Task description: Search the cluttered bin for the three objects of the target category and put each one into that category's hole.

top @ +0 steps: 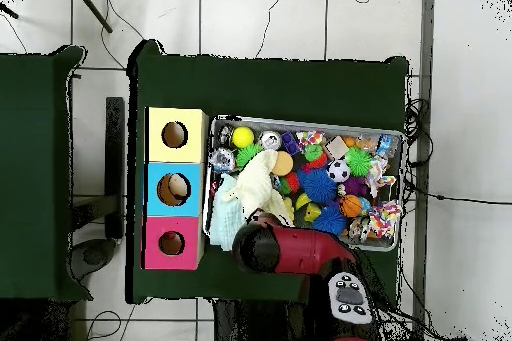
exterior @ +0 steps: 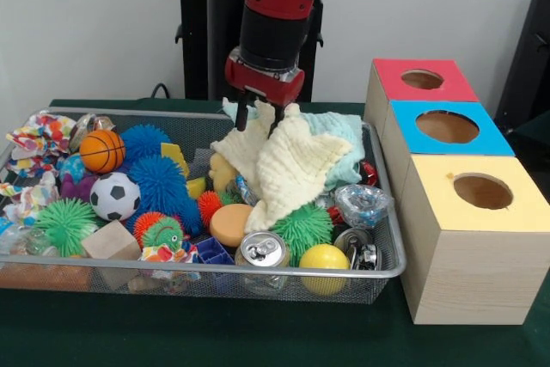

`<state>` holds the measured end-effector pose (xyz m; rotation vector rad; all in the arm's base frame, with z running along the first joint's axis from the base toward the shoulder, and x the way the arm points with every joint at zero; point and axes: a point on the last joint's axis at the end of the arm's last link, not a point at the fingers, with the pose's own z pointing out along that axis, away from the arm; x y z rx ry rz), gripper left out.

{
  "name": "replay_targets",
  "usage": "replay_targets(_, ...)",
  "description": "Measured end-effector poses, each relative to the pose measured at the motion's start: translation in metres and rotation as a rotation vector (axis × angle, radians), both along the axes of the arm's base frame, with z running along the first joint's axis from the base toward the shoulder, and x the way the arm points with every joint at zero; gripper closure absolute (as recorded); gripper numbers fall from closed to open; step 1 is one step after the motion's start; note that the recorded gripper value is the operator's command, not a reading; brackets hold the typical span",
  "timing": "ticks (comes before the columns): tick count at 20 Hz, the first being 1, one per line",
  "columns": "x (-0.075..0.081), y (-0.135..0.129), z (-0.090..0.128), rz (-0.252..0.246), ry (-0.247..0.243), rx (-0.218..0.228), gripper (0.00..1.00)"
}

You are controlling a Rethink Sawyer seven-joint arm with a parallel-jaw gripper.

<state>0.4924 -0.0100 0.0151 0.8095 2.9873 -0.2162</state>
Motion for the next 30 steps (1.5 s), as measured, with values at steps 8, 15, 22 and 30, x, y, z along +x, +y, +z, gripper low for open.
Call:
replay_targets(8, 0.005, -0.027, -0.043, 0.009, -0.157, -0.051, 0.00)
replay_targets(15, -0.012, -0.033, -0.073, -0.025, -0.189, -0.102, 0.00)
replay_targets(22, -0.008, -0.021, -0.074, -0.143, -0.195, -0.131, 0.00)
replay_targets(30, -0.009, -0.018, -0.072, -0.258, -0.189, -0.143, 0.00)
